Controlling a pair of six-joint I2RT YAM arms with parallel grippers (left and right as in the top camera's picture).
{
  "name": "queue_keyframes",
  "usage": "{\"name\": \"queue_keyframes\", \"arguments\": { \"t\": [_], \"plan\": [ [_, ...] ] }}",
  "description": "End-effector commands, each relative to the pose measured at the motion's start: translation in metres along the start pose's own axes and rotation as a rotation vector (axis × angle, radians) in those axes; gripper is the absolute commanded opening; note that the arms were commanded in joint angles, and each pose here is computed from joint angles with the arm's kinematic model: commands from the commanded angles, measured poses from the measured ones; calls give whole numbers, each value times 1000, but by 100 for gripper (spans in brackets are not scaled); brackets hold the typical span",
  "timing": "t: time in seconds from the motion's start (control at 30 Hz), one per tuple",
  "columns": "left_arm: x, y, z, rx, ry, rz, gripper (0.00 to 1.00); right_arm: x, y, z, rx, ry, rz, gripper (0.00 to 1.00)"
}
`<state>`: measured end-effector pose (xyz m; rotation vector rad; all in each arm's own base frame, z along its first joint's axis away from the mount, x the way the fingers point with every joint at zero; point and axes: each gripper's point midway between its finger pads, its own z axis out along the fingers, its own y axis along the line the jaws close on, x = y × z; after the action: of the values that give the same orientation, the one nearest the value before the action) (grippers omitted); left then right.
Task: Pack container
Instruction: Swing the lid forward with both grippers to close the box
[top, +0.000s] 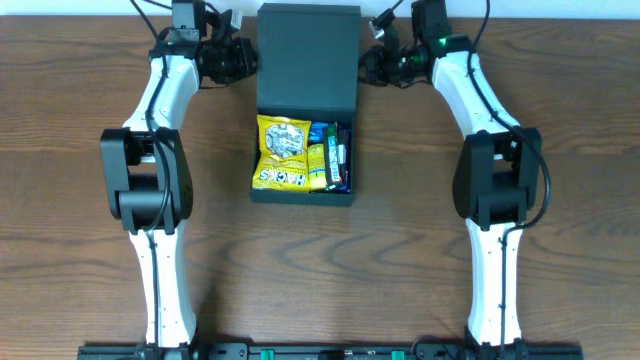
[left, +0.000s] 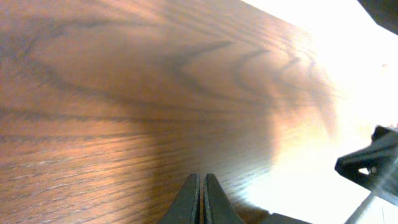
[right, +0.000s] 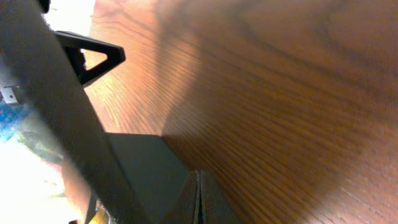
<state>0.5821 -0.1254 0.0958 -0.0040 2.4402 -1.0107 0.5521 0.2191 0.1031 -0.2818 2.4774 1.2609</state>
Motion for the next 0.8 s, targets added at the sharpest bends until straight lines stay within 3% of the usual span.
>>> {"name": "queue_keyframes", "arguments": {
  "t": [0.0, 0.4, 0.77],
  "plan": [
    [-23, -64, -31, 104, -58, 168, 6, -20, 60, -23, -90, -38, -169, 2],
    [-28, -114, -89, 91, -97, 412, 5, -21, 93, -50, -80, -9, -273, 2],
    [-11, -106, -117, 57, -38, 437, 6, 1, 110, -75, -28, 78, -345, 1]
  ]
}}
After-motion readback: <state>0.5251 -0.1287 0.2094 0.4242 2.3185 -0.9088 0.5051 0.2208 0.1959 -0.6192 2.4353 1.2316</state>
